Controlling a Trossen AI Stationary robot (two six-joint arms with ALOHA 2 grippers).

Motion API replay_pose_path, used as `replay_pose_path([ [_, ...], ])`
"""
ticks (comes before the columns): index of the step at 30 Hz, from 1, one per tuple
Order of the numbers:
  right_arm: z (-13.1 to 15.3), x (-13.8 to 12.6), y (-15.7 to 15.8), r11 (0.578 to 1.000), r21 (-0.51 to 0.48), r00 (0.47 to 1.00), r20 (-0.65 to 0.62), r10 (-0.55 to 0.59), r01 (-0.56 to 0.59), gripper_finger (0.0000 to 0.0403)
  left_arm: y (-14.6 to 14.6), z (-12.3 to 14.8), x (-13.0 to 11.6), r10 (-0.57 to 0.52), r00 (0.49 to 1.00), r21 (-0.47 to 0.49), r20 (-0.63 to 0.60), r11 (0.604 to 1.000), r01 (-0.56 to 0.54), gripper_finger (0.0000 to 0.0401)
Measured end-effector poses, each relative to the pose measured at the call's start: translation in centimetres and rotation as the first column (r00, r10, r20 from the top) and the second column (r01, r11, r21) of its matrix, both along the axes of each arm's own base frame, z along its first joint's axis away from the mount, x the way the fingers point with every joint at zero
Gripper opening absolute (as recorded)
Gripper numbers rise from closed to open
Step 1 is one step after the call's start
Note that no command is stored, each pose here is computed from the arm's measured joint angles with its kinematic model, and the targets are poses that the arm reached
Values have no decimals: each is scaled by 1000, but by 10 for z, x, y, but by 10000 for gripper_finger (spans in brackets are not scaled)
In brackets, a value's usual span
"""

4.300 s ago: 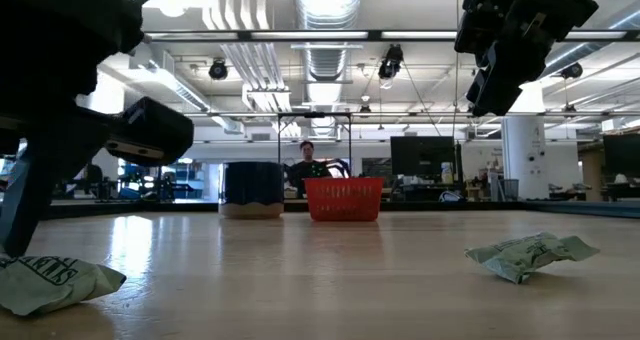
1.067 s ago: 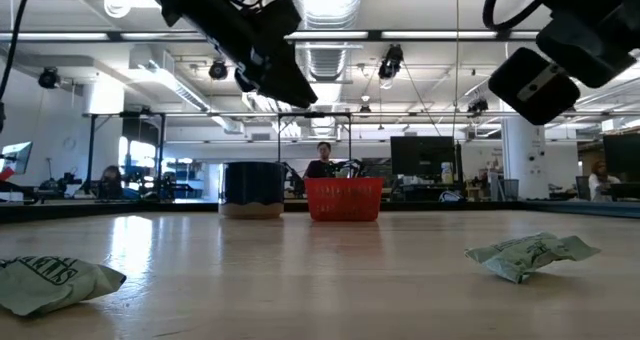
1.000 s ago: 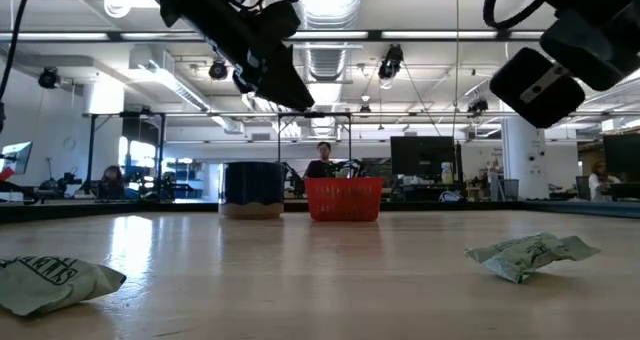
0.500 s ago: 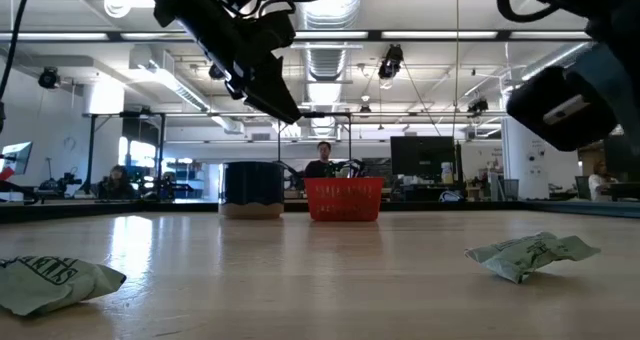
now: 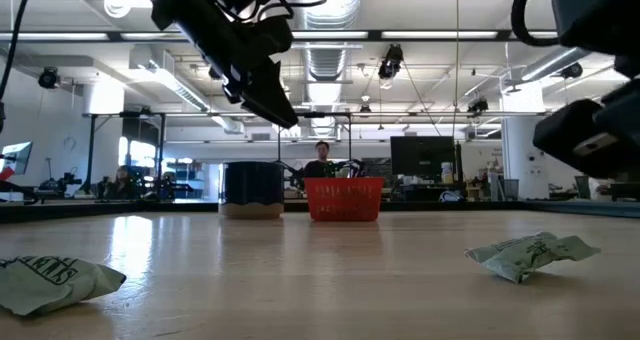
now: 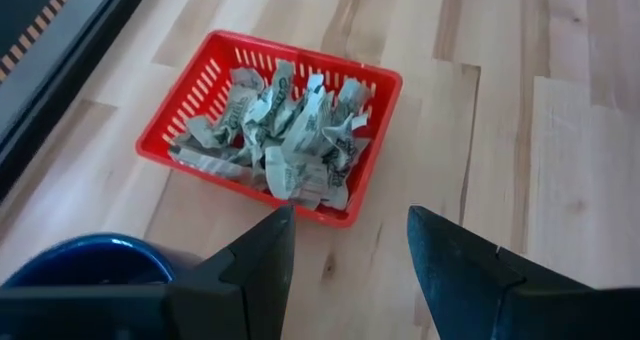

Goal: Pick and place Stevia / Truvia into bins
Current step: Put the stevia packet into the basket

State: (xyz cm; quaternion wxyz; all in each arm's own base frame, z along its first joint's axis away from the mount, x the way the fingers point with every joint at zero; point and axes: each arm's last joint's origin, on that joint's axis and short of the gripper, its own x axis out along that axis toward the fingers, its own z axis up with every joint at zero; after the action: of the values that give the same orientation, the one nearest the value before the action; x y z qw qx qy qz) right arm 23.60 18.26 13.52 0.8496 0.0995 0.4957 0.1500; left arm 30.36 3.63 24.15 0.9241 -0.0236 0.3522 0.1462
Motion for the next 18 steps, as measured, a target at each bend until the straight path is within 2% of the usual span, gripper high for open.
replay_pose_path([
  [6,-13,1,1,999,-5,997,-57,-47,47,103,-1,-5,-2,22,1000,-39,-5,999,-22,178],
  [10,-16,1,0,995,3,991,-93,-100,100,104,-2,-6,-2,9,1000,-49,-7,999,-9,178],
  [14,-16,0,0,994,2,990,-98,-105,106,78,-2,-6,-2,8,1000,-50,-6,999,-8,178],
  [18,-16,0,-1,994,-3,989,-102,-105,105,28,-2,-6,-2,7,1000,-49,-6,999,-7,178],
])
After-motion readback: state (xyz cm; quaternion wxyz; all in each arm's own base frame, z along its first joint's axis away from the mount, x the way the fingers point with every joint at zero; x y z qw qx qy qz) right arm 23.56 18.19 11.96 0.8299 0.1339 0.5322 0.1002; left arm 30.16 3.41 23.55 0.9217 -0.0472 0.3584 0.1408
